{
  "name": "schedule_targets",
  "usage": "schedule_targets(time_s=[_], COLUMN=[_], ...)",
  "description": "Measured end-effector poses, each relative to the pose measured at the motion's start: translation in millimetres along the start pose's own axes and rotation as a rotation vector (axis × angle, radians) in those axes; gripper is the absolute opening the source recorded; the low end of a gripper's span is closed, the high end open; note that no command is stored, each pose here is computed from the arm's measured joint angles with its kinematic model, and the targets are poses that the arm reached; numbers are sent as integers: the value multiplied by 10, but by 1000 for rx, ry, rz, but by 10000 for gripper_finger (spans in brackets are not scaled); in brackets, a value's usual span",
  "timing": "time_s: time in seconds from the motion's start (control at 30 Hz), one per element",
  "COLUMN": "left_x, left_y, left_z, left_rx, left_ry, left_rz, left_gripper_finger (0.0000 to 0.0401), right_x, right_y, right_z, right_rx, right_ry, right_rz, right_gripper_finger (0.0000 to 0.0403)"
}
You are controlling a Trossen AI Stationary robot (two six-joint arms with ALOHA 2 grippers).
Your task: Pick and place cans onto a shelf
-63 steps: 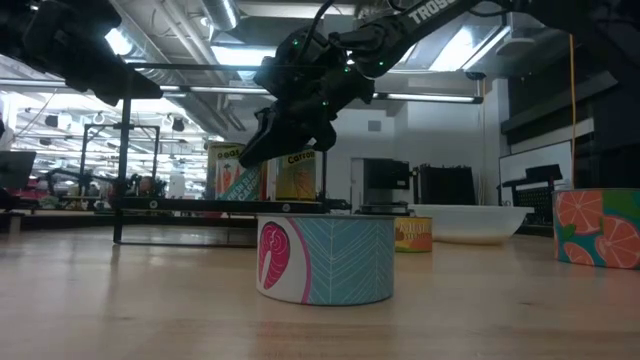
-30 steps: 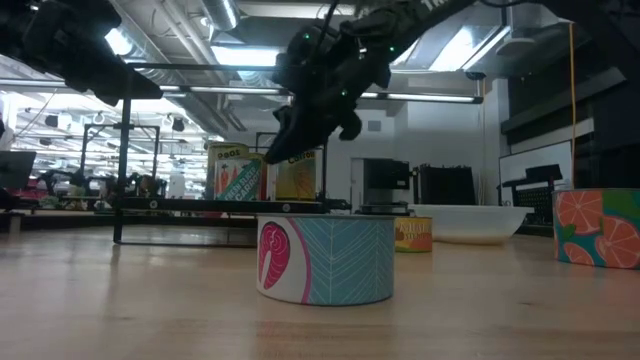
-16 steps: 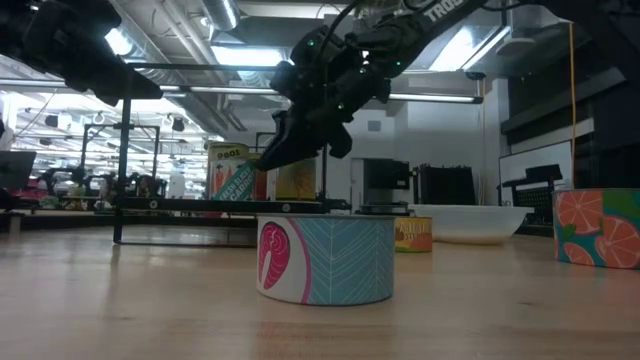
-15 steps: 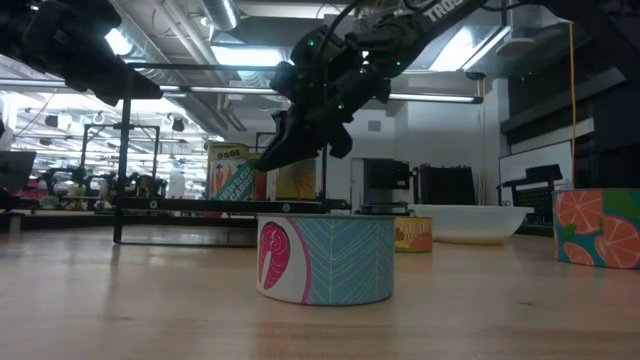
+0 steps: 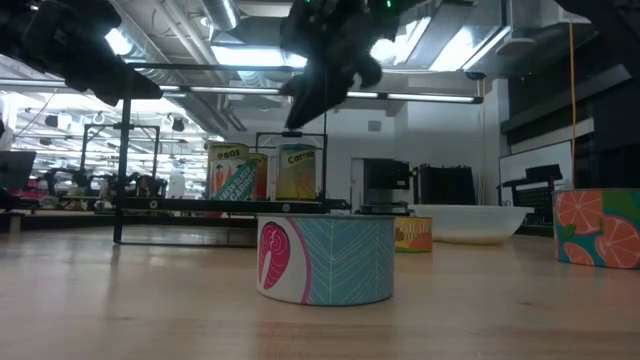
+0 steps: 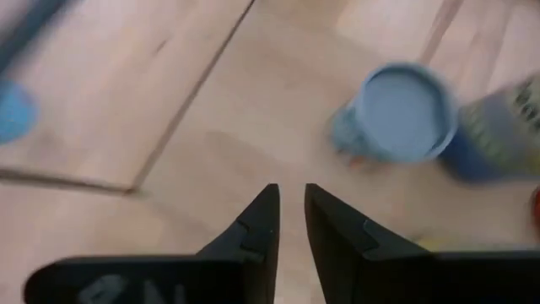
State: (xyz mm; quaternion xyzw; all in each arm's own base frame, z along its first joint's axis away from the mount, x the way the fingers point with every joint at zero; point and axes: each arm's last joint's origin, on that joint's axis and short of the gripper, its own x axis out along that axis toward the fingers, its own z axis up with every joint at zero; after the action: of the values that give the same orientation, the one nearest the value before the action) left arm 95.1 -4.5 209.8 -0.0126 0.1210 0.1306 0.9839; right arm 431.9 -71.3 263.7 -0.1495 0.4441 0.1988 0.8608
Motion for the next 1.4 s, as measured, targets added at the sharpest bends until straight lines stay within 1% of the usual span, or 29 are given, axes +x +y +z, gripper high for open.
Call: schedule_targets(time_s=[0.13,0.2,0.27,0.37,0.43,0.5,0.57,0.67,0.77,0.9,1.0,1.1,1.17,1.27,1.4], left_x=[0,0,0,0,0,0,0,0,0,0,0,0,0,0,0], left_y=[-6,-7,-8,-8,-8,-8,-8,-8,-8,-8,-8,-8,-8,-8,-8], left_z=[0,1,1,1,1,1,1,1,1,2,2,2,2,2,2], left_rx=[-1,-1,-1,0,0,0,0,0,-1,-1,-1,-1,-1,-1,-1], left_ry=[1,1,1,1,1,1,1,1,1,0,0,0,0,0,0], left_rz=[-19,-24,-25,-25,-25,-25,-25,-26,-26,-26,-26,-26,-26,-26,-25], left_gripper_finger=[65,65,65,65,65,65,65,65,65,65,65,65,65,65,65], right_x=[-144,-189,-205,-172,-127,-78,-53,-109,-210,-412,-533,-633,-651,-649,-574], right_y=[158,276,398,609,745,876,1010,1186,1319,1492,1641,1786,1865,1965,2050], right_z=[36,26,21,-5,-4,-21,-38,-80,-154,-324,-531,-751,-890,-1068,-1285], right_rx=[142,208,271,316,328,331,342,348,386,399,430,461,465,451,453], right_ry=[118,186,221,262,279,328,372,392,369,309,318,332,335,333,379], right_rz=[97,182,290,476,564,609,630,639,611,483,355,272,255,261,271], right_gripper_finger=[65,65,65,65,65,65,65,65,65,65,65,65,65,65,65])
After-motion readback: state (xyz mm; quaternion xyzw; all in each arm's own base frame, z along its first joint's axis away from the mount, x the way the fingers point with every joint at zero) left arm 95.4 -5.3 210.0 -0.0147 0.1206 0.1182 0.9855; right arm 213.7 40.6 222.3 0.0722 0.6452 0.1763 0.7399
